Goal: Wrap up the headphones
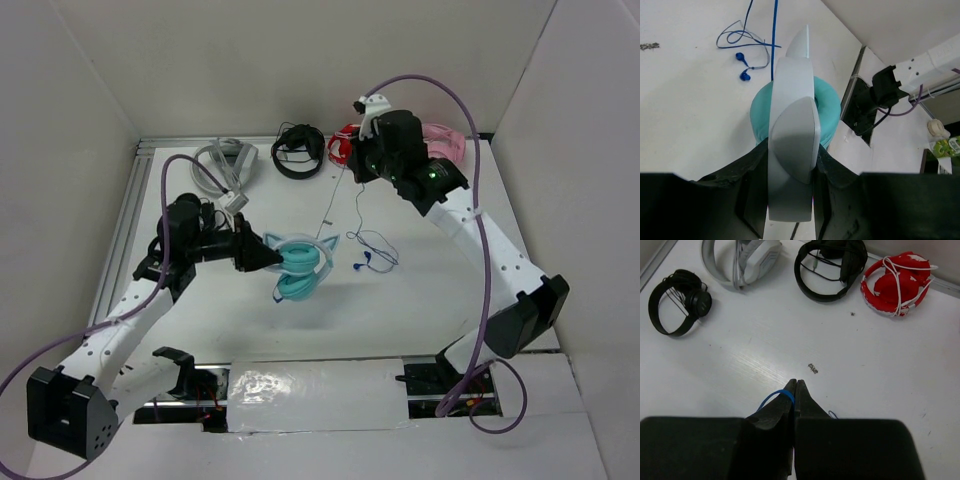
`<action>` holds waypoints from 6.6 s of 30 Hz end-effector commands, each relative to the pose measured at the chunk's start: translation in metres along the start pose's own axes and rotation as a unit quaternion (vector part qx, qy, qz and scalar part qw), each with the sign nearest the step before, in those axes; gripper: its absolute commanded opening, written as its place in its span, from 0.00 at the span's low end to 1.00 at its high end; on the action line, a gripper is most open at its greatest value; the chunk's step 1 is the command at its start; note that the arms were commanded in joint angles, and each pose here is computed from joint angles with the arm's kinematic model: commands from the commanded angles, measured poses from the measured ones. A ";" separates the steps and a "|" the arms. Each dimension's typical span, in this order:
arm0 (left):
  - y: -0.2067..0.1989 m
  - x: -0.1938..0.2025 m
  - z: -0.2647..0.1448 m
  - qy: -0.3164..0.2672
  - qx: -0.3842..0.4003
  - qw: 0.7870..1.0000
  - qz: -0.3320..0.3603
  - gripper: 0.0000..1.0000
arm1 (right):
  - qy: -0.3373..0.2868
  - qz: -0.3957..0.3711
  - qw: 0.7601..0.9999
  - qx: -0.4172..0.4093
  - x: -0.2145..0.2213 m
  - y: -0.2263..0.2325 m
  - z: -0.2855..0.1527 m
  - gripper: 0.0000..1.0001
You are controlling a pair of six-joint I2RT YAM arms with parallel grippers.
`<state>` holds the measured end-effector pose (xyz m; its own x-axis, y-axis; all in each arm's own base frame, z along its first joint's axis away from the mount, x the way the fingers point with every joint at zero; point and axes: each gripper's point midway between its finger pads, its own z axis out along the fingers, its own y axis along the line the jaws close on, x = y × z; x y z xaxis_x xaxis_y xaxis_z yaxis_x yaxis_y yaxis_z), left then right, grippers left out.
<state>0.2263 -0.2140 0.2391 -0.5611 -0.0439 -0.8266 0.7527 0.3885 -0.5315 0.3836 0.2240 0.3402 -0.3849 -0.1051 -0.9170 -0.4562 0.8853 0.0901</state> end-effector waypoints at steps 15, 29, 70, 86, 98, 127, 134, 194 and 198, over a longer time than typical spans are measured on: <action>0.066 -0.045 -0.006 -0.085 -0.218 0.968 -0.091 0.00 | -0.065 0.016 0.997 0.030 -0.013 0.043 -0.076 0.00; 0.087 -0.098 -0.046 -0.276 -0.326 0.877 -0.219 0.00 | 0.005 0.065 0.957 -0.284 0.061 0.169 -0.117 0.05; -0.037 -0.225 -0.094 -0.446 -0.193 0.856 -0.179 0.00 | 0.032 0.015 0.856 -0.516 0.251 0.251 -0.093 0.29; -0.098 -0.234 -0.100 -0.428 -0.100 0.892 -0.101 0.00 | -0.030 0.014 0.908 -0.417 0.258 0.205 -0.086 0.00; -0.157 -0.184 -0.074 -0.268 0.027 0.963 0.002 0.00 | -0.020 0.026 0.935 -0.352 0.257 0.166 -0.043 0.00; -0.110 -0.069 -0.030 -0.041 0.063 0.997 -0.013 0.00 | -0.079 0.002 0.985 -0.152 0.097 0.055 -0.002 0.00; -0.081 -0.042 -0.022 -0.022 0.025 0.999 -0.036 0.00 | -0.099 -0.021 0.986 -0.135 0.044 0.042 -0.046 0.04; -0.091 -0.241 -0.066 -0.405 -0.067 0.911 0.040 0.00 | -0.127 0.039 0.989 -0.068 0.100 0.057 -0.071 0.86; -0.120 -0.258 -0.076 -0.408 -0.041 0.909 0.070 0.00 | -0.169 0.020 0.981 -0.094 0.094 0.066 -0.058 0.99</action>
<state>0.2895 -0.1822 0.4470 -0.1810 -0.6142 -0.7681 0.5847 0.5608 -0.5862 0.2528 0.2457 0.2720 -0.2408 0.0785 -0.9674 -0.6208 0.7537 0.2157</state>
